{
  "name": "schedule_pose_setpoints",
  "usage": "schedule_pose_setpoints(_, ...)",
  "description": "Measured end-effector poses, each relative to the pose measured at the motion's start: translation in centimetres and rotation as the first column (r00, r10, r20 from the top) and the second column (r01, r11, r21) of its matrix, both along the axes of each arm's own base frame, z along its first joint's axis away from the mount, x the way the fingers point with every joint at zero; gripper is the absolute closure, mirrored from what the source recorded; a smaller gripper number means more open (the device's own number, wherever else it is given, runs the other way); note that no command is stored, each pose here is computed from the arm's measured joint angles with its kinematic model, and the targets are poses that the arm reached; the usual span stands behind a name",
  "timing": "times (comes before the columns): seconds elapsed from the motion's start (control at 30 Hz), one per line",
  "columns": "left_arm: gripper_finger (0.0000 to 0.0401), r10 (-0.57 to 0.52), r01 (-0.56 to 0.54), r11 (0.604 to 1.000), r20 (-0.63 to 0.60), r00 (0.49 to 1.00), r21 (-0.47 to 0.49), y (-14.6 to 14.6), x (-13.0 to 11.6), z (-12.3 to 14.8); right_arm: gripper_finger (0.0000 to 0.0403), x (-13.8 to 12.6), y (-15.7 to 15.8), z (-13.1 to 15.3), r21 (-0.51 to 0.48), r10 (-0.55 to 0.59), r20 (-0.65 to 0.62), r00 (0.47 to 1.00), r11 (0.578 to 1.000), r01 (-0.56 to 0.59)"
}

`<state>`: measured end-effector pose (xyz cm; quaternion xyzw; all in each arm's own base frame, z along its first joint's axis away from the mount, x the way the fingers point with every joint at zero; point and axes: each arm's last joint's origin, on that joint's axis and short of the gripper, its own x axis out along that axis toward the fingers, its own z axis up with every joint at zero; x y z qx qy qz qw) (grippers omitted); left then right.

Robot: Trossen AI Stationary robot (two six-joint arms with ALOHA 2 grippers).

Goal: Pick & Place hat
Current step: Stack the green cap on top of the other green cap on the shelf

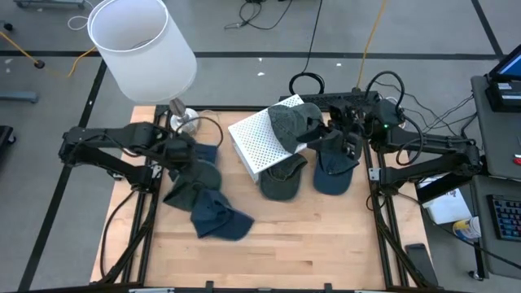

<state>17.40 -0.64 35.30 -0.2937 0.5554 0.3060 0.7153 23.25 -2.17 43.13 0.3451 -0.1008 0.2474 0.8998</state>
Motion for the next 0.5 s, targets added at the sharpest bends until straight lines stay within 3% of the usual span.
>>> schedule_pose_setpoints(0.13,0.0395,0.005,-0.010,0.999,0.107,0.994,0.042,-0.3,-0.2,2.6,0.0182,0.0,0.1,-0.1,-0.086,-0.005,0.029,1.000,0.996,0.007)
schedule_pose_setpoints(0.37,0.0395,0.004,-0.018,0.998,0.238,0.971,0.054,-1.2,-0.8,5.5,0.0188,0.0,0.1,-0.1,-0.199,-0.045,0.086,0.995,0.978,0.062)
schedule_pose_setpoints(0.5,0.0395,-0.016,0.000,0.998,0.284,0.959,0.058,-1.9,-1.2,6.5,0.0190,0.0,0.1,-0.1,-0.212,-0.051,0.093,0.994,0.975,0.070)
